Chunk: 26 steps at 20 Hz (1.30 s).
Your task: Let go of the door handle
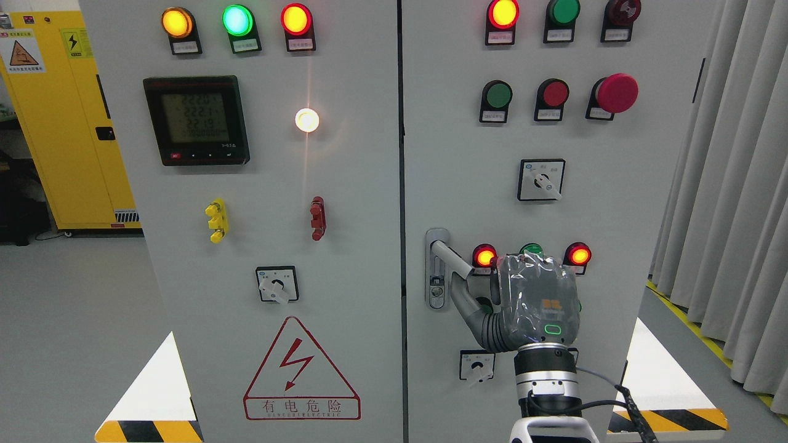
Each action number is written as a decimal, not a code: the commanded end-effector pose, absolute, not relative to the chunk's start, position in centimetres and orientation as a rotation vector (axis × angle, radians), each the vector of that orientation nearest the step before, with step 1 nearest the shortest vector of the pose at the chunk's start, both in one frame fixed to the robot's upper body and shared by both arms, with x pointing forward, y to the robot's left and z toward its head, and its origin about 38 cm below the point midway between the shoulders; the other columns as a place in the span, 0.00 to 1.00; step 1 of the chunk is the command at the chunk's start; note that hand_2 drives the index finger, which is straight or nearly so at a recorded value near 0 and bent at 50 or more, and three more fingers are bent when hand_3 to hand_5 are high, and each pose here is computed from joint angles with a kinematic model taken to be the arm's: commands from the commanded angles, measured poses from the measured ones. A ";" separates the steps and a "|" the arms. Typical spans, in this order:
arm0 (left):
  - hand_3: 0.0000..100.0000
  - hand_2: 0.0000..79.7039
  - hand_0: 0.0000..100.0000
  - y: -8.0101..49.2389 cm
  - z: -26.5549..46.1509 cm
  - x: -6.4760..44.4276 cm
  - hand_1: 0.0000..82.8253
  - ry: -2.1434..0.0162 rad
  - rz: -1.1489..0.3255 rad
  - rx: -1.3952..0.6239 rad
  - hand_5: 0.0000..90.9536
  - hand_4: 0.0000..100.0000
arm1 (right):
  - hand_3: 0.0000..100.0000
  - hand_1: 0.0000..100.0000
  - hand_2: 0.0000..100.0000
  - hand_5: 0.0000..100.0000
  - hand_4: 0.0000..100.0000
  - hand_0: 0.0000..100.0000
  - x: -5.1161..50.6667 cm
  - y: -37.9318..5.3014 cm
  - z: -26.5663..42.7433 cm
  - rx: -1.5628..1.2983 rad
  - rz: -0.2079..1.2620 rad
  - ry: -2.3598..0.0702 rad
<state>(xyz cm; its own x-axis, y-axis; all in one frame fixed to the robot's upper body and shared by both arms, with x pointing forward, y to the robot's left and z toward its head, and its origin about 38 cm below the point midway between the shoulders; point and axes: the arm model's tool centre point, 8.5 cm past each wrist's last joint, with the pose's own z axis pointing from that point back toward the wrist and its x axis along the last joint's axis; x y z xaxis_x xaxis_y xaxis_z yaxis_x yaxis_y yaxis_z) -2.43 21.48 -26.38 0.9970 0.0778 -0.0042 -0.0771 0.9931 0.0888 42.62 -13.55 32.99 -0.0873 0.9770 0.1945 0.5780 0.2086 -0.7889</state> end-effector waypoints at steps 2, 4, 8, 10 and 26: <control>0.00 0.00 0.12 21.4 -26.4 -1.9 0.67 -0.008 0.079 0.087 0.00 0.00 | 1.00 0.27 1.00 1.00 1.00 0.42 42.6 -14.0 33.3 -1.468 0.682 -1.760; 0.00 0.00 0.12 21.4 -26.4 -1.9 0.67 -0.008 0.079 0.087 0.00 0.00 | 1.00 0.27 1.00 1.00 1.00 0.41 42.7 -14.1 33.3 -1.469 0.681 -1.759; 0.00 0.00 0.12 21.4 -26.4 -1.9 0.67 -0.008 0.079 0.087 0.00 0.00 | 1.00 0.27 1.00 1.00 1.00 0.41 42.6 -14.0 33.5 -1.471 0.681 -1.764; 0.00 0.00 0.12 21.4 -26.4 -1.9 0.67 -0.008 0.079 0.087 0.00 0.00 | 1.00 0.27 1.00 1.00 1.00 0.41 42.7 -14.1 33.7 -1.474 0.676 -1.766; 0.00 0.00 0.12 21.4 -26.4 -1.9 0.67 -0.008 0.079 0.087 0.00 0.00 | 1.00 0.29 1.00 1.00 1.00 0.40 42.8 -14.4 34.1 -1.482 0.668 -1.767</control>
<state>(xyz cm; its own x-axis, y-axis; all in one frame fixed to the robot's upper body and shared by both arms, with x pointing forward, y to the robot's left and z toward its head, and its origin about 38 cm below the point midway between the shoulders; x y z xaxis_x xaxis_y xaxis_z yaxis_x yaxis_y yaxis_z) -2.43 21.48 -26.38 0.9970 0.0778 -0.0042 -0.0771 0.9931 0.0888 42.73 -14.14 33.92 -0.0799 0.9771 0.1973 0.5995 0.2053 -0.7736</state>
